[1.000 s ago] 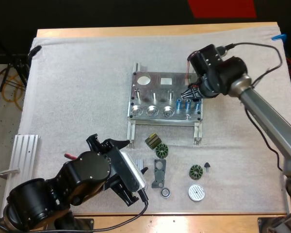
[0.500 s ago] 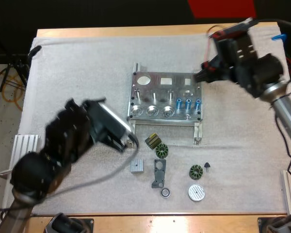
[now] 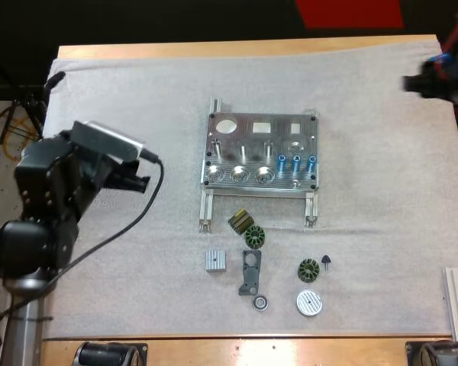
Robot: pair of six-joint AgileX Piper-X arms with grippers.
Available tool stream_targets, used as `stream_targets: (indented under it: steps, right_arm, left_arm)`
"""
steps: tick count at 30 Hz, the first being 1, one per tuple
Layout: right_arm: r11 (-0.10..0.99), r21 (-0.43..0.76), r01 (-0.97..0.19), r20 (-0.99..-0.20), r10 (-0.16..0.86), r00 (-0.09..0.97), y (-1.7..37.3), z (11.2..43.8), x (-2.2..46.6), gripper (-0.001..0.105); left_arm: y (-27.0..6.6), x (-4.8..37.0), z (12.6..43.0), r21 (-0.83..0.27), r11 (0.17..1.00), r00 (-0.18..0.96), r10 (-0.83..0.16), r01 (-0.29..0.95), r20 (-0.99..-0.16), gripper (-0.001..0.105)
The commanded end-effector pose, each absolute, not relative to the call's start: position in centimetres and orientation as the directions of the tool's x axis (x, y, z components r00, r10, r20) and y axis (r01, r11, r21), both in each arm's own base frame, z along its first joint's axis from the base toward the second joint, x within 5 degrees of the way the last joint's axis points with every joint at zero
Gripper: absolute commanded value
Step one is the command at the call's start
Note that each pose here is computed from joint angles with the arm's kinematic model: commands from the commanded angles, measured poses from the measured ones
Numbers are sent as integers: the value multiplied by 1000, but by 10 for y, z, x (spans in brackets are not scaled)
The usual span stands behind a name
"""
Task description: Load cells from left to right
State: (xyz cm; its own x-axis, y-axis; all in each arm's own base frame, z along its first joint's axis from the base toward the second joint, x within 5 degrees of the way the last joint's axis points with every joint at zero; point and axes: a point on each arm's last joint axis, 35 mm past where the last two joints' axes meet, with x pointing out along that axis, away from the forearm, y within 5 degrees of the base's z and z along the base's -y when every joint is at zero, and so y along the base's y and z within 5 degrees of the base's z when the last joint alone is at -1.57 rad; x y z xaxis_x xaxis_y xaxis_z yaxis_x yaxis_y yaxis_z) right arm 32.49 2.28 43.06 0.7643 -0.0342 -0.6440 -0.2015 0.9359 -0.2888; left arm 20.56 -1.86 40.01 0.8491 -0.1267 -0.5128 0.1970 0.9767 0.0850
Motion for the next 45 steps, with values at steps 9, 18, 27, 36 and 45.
stream_targets:
  steps: [9,18,27,36,45]
  right_arm:
    - [941,-308,-142,-514,-39,857,10,475,232,60]
    - [936,-309,-169,-440,16,898,13,453,134,60]
    - [959,-267,-95,-277,18,961,1,418,41,60]
    - [965,-260,-40,-137,4,991,-7,380,-30,60]
    - [958,-286,13,-240,-85,967,-11,372,-39,60]
  left_arm:
    - [-14,143,424,11,983,880,-158,183,-449,68]
    - [-11,73,427,-12,974,932,-220,226,-287,68]
    - [-6,5,378,-18,974,921,-219,225,-322,68]
    - [-3,-34,348,-44,975,892,-217,218,-396,68]
    - [-1,-42,328,-108,985,805,-171,133,-568,68]
